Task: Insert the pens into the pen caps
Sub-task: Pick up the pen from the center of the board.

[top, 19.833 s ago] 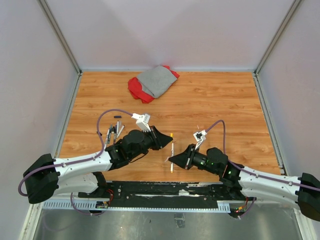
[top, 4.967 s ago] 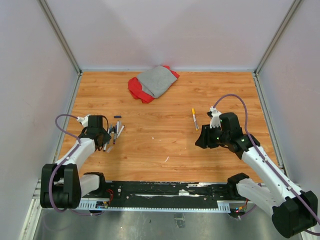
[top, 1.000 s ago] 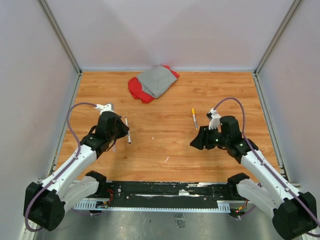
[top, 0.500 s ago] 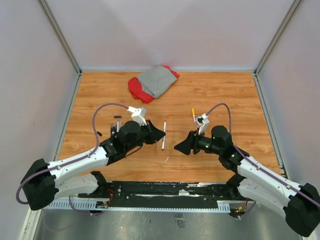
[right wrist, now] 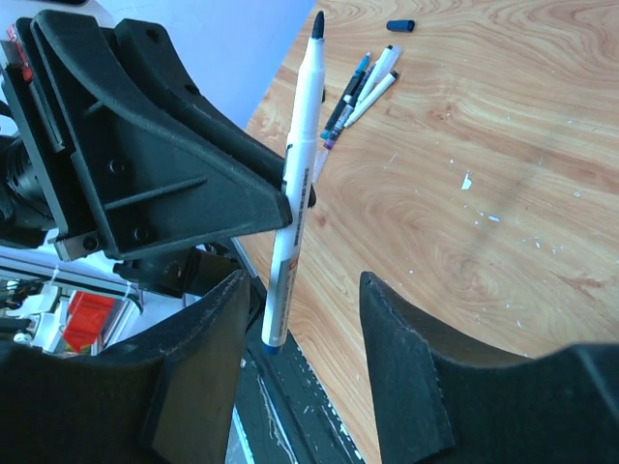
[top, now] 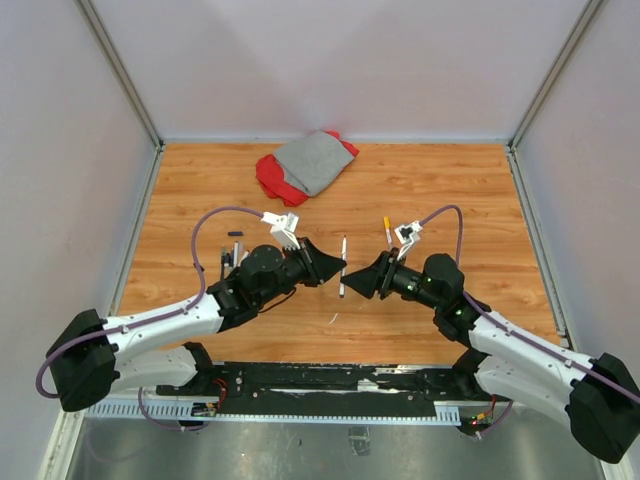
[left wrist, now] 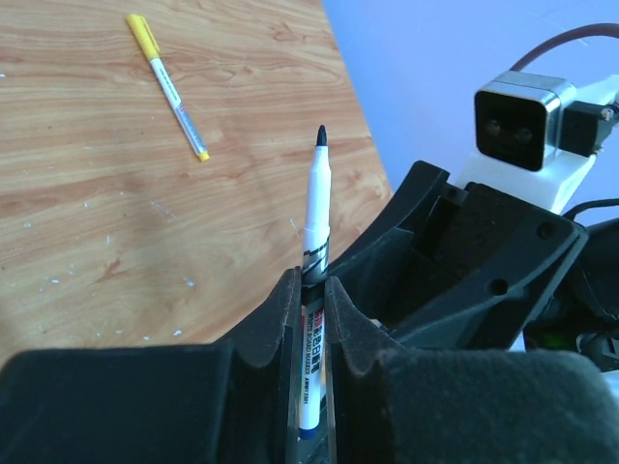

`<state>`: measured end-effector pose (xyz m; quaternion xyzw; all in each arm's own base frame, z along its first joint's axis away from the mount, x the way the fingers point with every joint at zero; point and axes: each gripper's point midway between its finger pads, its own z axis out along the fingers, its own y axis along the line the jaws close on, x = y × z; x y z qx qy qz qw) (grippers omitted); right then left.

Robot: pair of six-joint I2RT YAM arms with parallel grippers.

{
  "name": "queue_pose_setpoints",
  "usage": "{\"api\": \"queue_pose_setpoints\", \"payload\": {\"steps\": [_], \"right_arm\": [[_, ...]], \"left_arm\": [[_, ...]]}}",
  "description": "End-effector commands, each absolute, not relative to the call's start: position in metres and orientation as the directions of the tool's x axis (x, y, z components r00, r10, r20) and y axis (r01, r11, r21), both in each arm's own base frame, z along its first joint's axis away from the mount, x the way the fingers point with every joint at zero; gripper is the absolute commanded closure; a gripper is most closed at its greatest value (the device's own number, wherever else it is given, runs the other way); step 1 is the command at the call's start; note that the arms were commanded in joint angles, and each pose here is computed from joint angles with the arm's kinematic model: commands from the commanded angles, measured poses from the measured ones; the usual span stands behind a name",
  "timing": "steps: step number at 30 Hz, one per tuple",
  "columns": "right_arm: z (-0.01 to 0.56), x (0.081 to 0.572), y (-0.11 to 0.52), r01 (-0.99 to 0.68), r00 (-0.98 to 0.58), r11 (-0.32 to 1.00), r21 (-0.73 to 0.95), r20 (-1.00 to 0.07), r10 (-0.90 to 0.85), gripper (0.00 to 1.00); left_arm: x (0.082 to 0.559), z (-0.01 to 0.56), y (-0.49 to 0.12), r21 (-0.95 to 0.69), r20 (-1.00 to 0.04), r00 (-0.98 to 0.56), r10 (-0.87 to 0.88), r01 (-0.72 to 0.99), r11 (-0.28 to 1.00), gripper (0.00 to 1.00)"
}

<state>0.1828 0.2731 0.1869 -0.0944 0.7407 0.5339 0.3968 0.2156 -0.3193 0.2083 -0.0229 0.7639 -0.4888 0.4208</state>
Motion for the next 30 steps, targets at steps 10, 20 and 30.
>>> {"api": "queue_pose_setpoints", "payload": {"steps": [10, 20, 30], "right_arm": [[0.210, 0.190, 0.290, -0.588, -0.662, 0.333, 0.737, -0.675, 0.325, 0.64], [0.211, 0.191, 0.294, -0.601, -0.659, 0.328, 0.728, -0.684, 0.312, 0.87], [0.187, 0.195, 0.274, -0.593, -0.615, 0.455, 0.665, -0.738, 0.277, 0.97]], "left_arm": [[0.211, 0.220, -0.333, -0.781, -0.616, -0.640, -0.459, 0.421, 0.461, 1.00], [0.210, 0.221, -0.334, -0.772, -0.628, -0.634, -0.451, 0.436, 0.462, 1.00], [0.229, 0.219, -0.290, -0.636, -0.743, -0.523, -0.418, 0.358, 0.683, 0.50]]}}
